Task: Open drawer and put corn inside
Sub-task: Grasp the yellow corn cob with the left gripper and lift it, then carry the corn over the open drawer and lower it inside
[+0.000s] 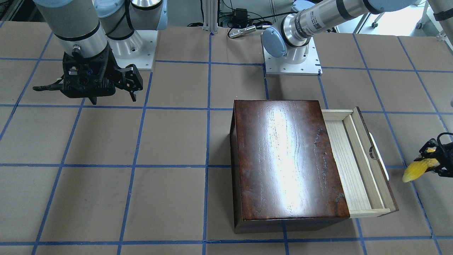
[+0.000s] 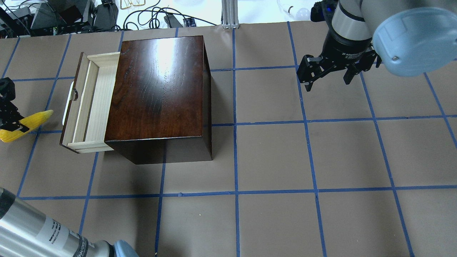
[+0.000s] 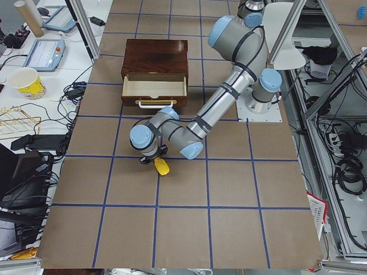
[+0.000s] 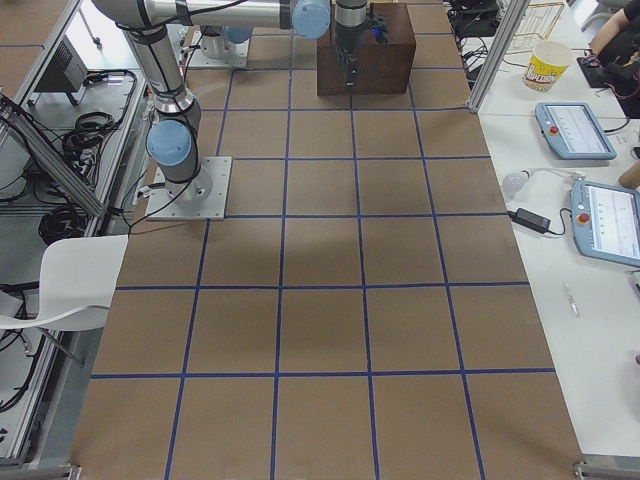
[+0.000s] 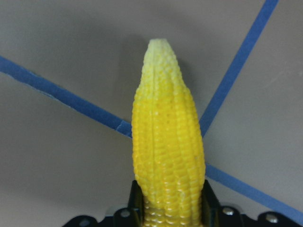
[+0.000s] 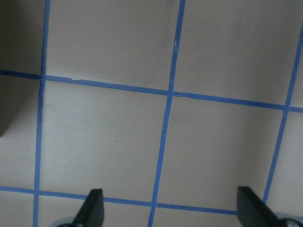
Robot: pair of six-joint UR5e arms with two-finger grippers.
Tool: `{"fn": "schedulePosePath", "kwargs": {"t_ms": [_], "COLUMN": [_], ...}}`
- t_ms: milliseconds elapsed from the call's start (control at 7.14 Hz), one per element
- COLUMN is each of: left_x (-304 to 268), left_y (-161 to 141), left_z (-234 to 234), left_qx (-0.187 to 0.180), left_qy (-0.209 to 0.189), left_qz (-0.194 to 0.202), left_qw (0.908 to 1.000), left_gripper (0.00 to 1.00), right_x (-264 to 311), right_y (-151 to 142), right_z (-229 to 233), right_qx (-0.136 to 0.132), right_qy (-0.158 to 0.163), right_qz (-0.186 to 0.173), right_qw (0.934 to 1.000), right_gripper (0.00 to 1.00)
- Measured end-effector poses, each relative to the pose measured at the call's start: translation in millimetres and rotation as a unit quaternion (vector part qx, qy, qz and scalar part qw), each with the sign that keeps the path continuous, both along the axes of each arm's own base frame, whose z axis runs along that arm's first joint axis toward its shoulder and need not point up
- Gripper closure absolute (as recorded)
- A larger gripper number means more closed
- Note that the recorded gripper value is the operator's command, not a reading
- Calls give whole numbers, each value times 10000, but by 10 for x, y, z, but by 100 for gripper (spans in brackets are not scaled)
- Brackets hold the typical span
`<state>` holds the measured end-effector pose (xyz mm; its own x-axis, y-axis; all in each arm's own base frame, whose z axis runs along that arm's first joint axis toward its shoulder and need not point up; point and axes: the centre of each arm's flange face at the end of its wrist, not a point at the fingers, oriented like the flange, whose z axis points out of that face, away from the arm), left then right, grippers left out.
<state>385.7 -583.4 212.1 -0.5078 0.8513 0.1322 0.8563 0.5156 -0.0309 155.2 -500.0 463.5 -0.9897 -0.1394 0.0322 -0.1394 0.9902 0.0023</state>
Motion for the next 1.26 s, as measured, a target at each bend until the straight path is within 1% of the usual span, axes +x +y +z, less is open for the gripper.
{"fn": "schedulePosePath", "kwargs": {"t_ms": [140,280,420,561,841,1121,1261], "left_x": [-68,-203,-400,-631,-1213,-1704,-1971], "left_y": [-12,-35,-59,-71,-117,-88,-90], "left_z": [190,465,787,1109,1673,2058,2192], "left_qx": [27,62,64,56,-33,-66,-85], "left_qy": [-103,-262,-425,-572,-775,-852,-881], "left_qz": [236,577,1029,1556,2392,3034,3348], "left_qw": [9997,9980,9938,9861,9679,9490,9381], "left_gripper": [100,100,100,100,100,100,100], "right_x": [-4,-7,-5,1,6,7,7], "right_y": [-1,-2,-1,1,2,2,2], "right_z": [0,0,-1,-2,-1,0,0], "right_qx": [0,0,1,2,1,0,0], "right_qy": [0,0,0,0,0,0,0], "right_qz": [-4,-7,-4,1,6,7,7], "right_qw": [10000,10000,10000,10000,10000,10000,10000], "right_gripper": [0,0,0,0,0,0,0]}}
